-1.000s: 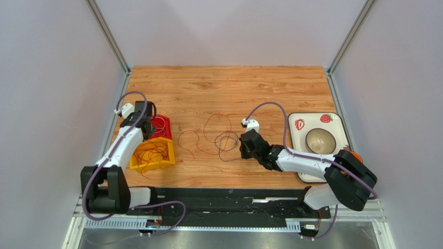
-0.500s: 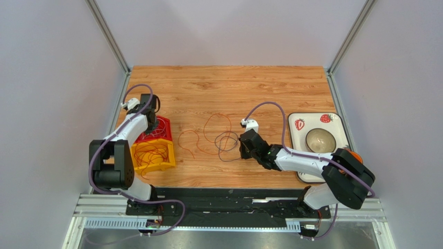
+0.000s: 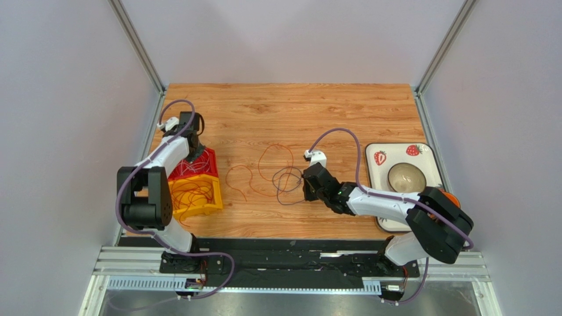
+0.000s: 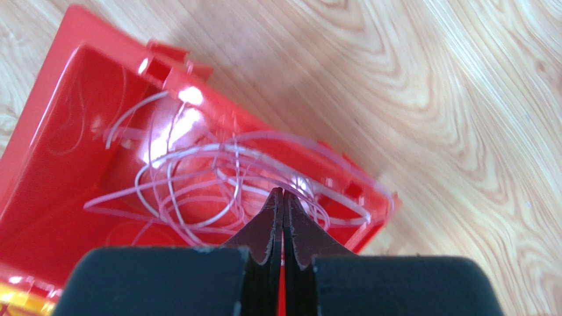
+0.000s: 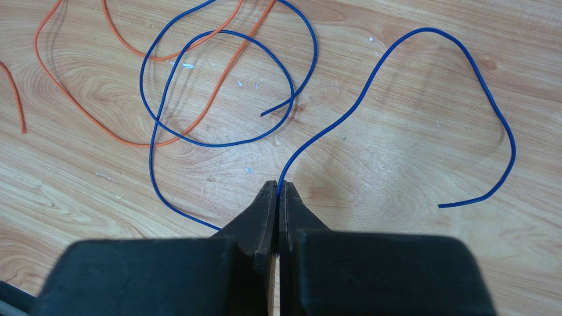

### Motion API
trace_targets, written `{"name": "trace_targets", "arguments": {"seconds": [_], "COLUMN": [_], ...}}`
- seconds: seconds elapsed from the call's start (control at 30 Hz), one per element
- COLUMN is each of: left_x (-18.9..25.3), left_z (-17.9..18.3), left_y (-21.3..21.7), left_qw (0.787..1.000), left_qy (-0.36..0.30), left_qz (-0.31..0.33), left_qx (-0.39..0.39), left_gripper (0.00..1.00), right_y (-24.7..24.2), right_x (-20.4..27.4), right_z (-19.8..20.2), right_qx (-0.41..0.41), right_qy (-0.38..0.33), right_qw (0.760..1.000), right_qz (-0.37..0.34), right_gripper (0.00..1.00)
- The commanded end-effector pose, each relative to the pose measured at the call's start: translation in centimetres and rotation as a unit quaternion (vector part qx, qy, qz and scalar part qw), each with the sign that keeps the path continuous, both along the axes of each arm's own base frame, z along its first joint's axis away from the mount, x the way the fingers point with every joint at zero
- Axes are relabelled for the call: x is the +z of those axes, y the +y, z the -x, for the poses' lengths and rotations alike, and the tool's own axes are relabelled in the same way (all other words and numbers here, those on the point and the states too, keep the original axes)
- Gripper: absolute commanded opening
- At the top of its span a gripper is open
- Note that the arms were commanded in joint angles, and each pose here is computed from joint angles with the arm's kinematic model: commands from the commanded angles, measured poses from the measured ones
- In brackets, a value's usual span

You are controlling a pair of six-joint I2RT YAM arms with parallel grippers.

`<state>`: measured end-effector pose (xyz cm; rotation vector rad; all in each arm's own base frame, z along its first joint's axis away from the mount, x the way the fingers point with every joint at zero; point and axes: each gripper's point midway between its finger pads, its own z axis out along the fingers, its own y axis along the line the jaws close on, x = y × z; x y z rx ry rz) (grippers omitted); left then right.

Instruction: Untangle the cables

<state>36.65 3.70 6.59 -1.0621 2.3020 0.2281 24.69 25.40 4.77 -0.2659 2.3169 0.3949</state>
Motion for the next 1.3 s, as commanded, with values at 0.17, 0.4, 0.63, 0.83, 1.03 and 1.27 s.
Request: {"name": "trace_targets", "arguments": {"seconds": [0.17, 0.4, 0.63, 0.83, 1.03, 1.27], "left_x": [5.8, 6.8, 5.0, 4.4, 3.3, 2.1], "left_z": [1.9, 4.8, 8.5, 9.8, 9.1, 7.4], "left_y": [-0.9, -0.1, -0.4, 0.6, 0.9, -0.1], "left_qw": [0.996, 0.997, 0.997, 0.995, 0.996, 0.997], "left_qy": [-0.072, -0.058, -0.065, -0.069, -0.048, -0.055], "left_qz": [0.008, -0.033, 0.008, 0.005, 0.001, 0.021], "left_qx": [-0.054, -0.029, 0.036, 0.072, 0.075, 0.047], "left_gripper": [0.11, 0.18, 0.53, 0.54, 0.56, 0.54], "right_y": [0.8, 0.7, 0.6, 0.6, 0.6, 0.7], "right_x": [1.1, 1.4, 1.5, 1.5, 1.6, 1.6], "right_z": [-0.9, -0.8, -0.6, -0.5, -0.5, -0.4], "right_qx": [0.000, -0.001, 0.000, 0.004, 0.004, 0.009], "right_qy": [-0.014, -0.017, -0.019, -0.018, -0.019, -0.018], "right_qw": [1.000, 1.000, 1.000, 1.000, 1.000, 1.000], "right_qz": [-0.006, -0.010, -0.015, -0.017, -0.019, -0.021], "right_gripper": [0.00, 0.00, 0.00, 0.00, 0.00, 0.00]}}
